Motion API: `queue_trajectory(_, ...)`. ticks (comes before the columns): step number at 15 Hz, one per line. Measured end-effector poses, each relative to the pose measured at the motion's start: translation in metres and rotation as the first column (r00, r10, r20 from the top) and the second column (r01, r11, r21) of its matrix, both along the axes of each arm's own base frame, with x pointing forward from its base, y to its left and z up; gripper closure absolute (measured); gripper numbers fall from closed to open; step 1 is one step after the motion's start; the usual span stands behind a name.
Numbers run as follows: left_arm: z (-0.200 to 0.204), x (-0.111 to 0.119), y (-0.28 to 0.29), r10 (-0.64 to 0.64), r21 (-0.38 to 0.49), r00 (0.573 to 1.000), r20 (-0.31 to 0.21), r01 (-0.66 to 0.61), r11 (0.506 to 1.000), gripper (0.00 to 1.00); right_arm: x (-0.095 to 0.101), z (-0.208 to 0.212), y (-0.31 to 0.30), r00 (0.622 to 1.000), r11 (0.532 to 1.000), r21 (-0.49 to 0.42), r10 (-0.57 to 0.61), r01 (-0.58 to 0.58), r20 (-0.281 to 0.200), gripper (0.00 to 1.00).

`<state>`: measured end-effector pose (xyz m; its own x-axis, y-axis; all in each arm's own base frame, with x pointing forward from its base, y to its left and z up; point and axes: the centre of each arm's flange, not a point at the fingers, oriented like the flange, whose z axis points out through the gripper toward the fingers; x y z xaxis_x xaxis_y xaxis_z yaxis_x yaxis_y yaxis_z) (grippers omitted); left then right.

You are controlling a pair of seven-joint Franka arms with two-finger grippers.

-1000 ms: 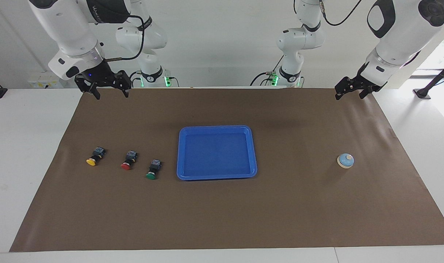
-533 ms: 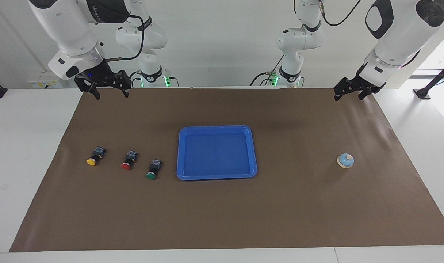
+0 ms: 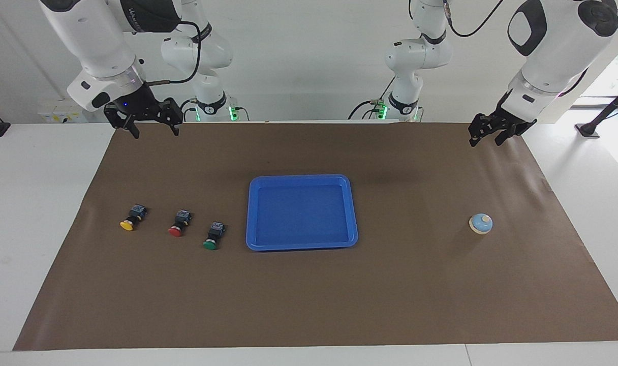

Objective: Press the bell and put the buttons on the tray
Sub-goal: 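Move the left gripper toward the silver bell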

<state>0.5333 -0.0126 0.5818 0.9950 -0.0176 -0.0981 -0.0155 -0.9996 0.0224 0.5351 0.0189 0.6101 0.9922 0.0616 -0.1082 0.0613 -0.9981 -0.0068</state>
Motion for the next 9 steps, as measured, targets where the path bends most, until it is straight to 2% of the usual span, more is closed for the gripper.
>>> queue_trajectory(5, -0.020, 0.011, 0.035, 0.063, -0.002, 0.998, 0.007, -0.063, 0.998, 0.96, 0.000, 0.000, 0.000, 1.000, 1.000, 0.000, 0.000, 0.000, -0.001, 0.00)
queue_trajectory(9, -0.088, 0.048, 0.069, 0.075, 0.010, 0.997, -0.001, -0.075, 0.997, 0.99, 0.000, 0.000, 0.000, 1.000, 1.000, 0.000, 0.000, 0.000, -0.001, 0.00)
